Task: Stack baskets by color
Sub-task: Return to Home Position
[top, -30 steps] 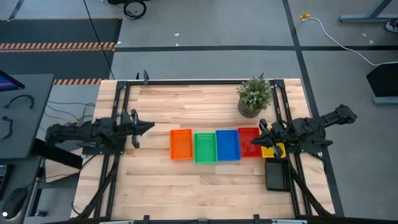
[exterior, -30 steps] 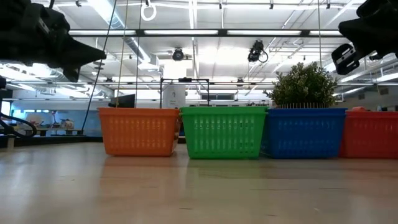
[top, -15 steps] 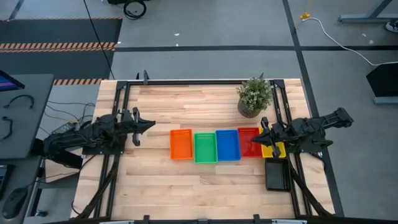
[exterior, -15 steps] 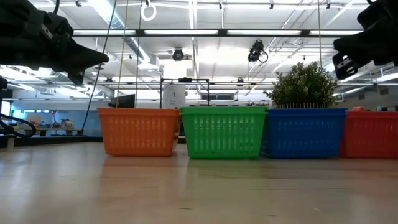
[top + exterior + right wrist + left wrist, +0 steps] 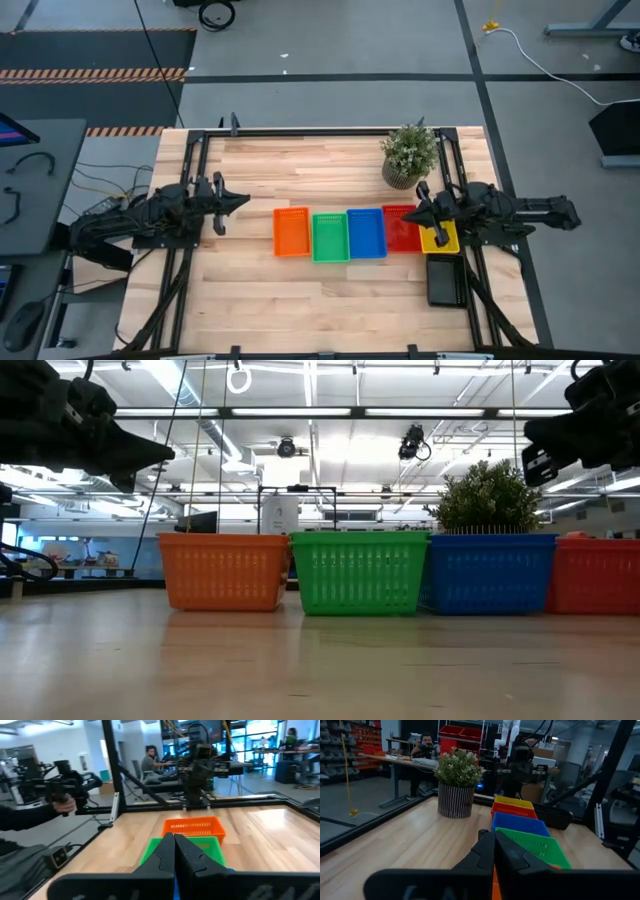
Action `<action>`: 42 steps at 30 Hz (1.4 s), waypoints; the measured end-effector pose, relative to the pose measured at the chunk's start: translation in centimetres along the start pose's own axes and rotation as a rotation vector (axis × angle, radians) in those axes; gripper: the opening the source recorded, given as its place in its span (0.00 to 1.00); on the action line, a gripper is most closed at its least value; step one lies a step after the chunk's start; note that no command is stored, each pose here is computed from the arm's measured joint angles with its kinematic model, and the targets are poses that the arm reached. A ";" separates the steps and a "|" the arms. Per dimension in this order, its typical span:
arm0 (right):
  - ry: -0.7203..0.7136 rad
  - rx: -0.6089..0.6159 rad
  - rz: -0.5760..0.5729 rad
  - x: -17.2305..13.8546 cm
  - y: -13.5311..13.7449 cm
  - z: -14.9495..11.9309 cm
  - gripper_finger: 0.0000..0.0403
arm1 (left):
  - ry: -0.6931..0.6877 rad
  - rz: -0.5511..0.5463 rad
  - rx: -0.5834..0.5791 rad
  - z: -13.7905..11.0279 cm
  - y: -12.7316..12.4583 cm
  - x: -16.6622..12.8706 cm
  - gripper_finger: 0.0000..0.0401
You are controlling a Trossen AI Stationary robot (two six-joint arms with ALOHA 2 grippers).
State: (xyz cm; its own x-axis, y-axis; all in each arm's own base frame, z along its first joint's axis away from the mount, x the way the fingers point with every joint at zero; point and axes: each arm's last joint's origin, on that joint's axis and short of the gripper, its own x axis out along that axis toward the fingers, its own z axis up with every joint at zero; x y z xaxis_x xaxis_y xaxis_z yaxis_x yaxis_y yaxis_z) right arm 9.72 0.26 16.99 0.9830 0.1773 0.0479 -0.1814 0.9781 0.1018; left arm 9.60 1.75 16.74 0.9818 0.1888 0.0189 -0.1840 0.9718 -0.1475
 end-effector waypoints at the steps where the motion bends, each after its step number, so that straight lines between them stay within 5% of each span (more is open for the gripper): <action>1: 0.001 -0.006 0.005 0.0 0.0 0.0 0.00 | 0.000 0.000 0.012 0.0 0.0 0.0 0.03; 9: -0.003 -0.002 -0.094 0.0 -0.3 0.0 0.04 | -0.012 -0.002 0.055 0.1 0.0 0.0 0.03; 42: -0.005 0.001 -0.096 0.0 -0.3 0.0 0.07 | -0.042 -0.146 0.046 0.3 -1.5 -0.1 0.05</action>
State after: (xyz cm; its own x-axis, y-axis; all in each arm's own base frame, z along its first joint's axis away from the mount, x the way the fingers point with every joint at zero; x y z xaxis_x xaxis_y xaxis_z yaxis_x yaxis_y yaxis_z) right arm 9.76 -0.04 16.93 0.9957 0.0827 0.0425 -0.0868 0.9905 0.1067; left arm 9.73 0.27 17.28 0.9957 0.0498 0.0779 -0.0423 0.9946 -0.0953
